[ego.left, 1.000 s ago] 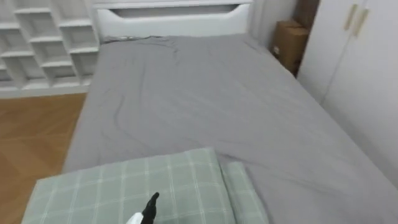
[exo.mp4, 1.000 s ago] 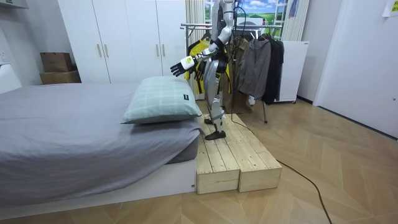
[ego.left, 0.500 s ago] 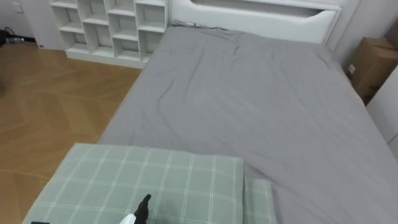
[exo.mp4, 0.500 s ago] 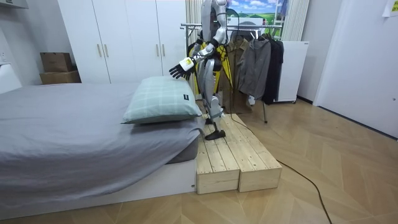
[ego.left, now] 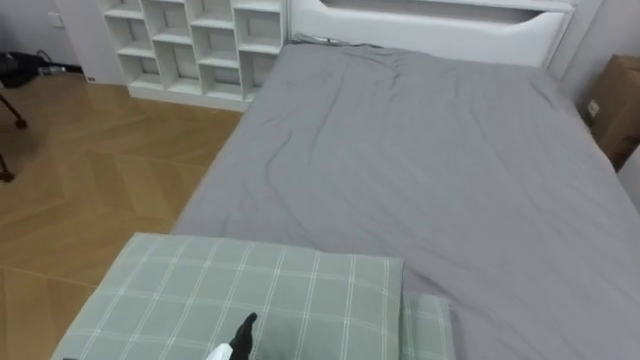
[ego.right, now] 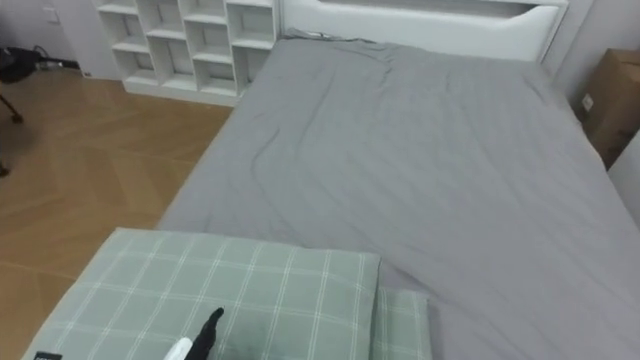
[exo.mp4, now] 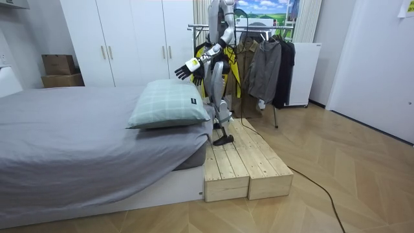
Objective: Hang clothes
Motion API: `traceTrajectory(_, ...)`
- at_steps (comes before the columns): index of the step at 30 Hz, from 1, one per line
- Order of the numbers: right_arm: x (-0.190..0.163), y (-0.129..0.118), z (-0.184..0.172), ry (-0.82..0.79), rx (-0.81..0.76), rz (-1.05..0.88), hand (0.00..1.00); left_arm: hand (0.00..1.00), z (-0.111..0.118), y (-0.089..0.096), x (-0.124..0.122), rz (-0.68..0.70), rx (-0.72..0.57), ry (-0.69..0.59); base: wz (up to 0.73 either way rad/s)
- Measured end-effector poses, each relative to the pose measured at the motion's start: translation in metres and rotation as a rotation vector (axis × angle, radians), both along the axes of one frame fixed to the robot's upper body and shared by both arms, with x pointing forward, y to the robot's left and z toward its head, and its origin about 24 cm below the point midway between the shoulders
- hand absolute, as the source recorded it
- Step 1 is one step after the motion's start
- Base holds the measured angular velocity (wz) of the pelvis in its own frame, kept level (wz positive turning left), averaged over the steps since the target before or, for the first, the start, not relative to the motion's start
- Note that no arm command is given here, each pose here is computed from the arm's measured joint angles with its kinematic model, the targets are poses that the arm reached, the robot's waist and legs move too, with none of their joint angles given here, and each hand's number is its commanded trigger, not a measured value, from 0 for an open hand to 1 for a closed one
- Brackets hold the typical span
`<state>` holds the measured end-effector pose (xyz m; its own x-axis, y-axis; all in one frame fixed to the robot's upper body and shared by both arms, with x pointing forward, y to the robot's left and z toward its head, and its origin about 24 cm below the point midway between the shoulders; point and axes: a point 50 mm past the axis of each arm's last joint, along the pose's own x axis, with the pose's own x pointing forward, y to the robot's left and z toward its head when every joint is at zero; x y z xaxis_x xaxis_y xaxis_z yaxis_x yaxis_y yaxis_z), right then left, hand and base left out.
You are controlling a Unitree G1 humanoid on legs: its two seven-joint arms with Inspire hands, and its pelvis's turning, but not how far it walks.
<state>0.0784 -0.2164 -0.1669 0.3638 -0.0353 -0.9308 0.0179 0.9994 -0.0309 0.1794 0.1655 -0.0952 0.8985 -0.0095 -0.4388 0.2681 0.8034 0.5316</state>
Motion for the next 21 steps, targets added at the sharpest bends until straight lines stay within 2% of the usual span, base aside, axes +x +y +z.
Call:
traceTrajectory(4,-0.010,-0.002,-0.001,0.012,0.028,-0.043,0.00,0.00,-0.002,0.002,-0.003,0.040,-0.035,0.006,0.00)
traceTrajectory(10,-0.013,0.000,-0.002,0.015,0.038,-0.054,0.00,0.00,-0.013,0.017,-0.017,0.130,0.000,0.053,-0.06)
traceTrajectory(17,-0.016,-0.003,-0.002,0.036,0.032,-0.079,0.00,0.00,-0.035,0.041,-0.053,0.246,0.065,0.192,-0.06)
traceTrajectory(21,-0.017,-0.003,-0.002,0.042,0.033,-0.086,0.00,0.00,-0.041,0.044,-0.063,0.256,0.075,0.235,0.00)
